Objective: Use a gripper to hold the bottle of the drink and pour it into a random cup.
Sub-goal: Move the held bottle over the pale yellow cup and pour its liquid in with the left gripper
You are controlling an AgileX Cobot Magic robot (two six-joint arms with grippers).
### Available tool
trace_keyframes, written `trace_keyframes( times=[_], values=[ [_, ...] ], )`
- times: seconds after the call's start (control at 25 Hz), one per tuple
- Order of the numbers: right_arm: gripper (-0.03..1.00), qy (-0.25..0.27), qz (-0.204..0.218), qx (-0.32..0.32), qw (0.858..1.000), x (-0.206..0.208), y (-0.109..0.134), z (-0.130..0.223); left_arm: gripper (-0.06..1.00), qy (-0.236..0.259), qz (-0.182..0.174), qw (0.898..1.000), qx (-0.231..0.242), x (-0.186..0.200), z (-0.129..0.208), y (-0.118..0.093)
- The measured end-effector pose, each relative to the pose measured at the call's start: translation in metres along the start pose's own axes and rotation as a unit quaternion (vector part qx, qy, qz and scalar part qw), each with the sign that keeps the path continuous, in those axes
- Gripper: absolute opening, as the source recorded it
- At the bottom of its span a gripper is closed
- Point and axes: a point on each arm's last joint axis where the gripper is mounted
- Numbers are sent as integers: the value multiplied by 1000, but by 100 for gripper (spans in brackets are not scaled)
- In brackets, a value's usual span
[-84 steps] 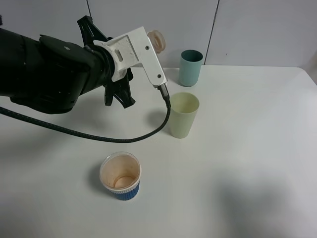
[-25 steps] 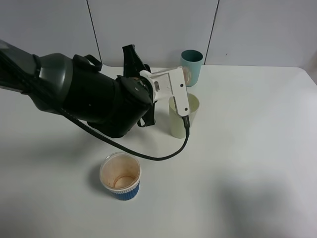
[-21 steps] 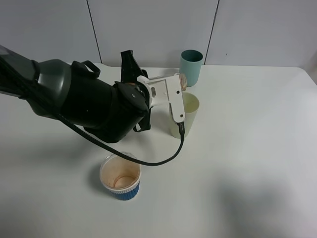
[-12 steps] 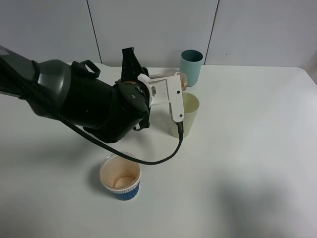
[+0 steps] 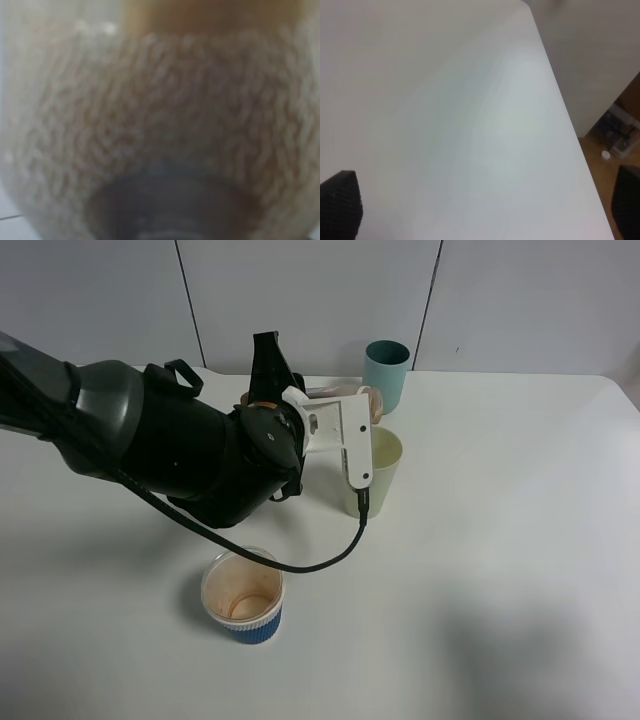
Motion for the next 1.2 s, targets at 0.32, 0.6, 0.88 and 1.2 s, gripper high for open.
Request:
trace_keyframes(
  times=[0.32,0.6,0.88,1.2],
  values=[
    [99,0,0,0,1000,0,0,0,32,-2,-7,1000,-6,-4,2,4],
    [99,0,0,0,1000,0,0,0,32,2,-11,1000,-6,-8,6,7],
    [99,0,0,0,1000,0,0,0,32,2,-14,1000,-9,-11,8,9],
    [99,0,0,0,1000,0,0,0,32,-7,-19,1000,-18,-12,6,10]
  ],
)
Point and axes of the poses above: a point on each arm's last joint axis where the gripper is mounted, x pointing back along that axis away from the gripper, y along the wrist's bending axis when the last joint is at zero, z = x × y, and after that the axes turned 5 degrees about x, right-handed
